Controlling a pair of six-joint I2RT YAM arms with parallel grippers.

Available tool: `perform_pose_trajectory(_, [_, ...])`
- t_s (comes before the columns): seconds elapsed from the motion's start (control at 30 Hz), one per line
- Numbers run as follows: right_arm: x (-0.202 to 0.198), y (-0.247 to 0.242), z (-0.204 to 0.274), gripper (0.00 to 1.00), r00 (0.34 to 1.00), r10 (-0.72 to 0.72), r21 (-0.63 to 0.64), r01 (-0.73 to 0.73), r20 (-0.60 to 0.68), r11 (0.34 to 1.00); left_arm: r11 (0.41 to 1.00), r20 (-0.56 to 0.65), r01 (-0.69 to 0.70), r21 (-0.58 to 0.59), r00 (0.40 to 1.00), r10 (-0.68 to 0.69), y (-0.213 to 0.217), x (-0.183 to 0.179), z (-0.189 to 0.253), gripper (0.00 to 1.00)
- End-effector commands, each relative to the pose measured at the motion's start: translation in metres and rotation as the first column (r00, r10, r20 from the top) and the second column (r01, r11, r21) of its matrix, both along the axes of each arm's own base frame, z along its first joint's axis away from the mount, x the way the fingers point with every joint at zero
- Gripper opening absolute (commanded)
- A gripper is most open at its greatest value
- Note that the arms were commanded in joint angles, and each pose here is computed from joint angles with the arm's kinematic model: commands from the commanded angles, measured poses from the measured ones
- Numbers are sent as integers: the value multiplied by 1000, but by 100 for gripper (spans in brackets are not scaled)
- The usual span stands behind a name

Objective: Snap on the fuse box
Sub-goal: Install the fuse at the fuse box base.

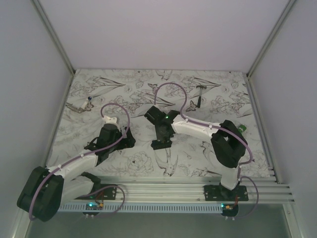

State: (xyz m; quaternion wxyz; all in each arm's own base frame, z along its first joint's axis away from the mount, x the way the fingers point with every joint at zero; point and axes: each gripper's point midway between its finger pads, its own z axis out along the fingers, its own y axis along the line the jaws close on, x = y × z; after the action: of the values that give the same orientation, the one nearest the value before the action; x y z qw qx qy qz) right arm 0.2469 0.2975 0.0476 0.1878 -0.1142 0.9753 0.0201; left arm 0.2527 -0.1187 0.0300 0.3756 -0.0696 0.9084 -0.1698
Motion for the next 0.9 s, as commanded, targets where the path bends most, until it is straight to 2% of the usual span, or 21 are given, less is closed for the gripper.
perform_pose_trajectory(0.0, [-36,-49,-49,0,986,-35,-189,3,-162,982,1000,23,12,-13,1000,-11,-4,7,8,100])
perform_pose_trajectory(0.47, [-46,-69,-62,0,977,-48,-220,1,-209,975,1000,17,11,-14,1000,-11,-4,6,7,100])
perform_pose_trajectory(0.73, [-44,-50,-63,0,974,-5,-167,-34,-227,985,1000,18,13,-15,1000,-12,-4,7,8,99])
perform_pose_trajectory(0.87, [-46,-51,-67,0,970,-15,-183,-30,-242,983,1000,17,13,-15,1000,-13,-4,7,8,100])
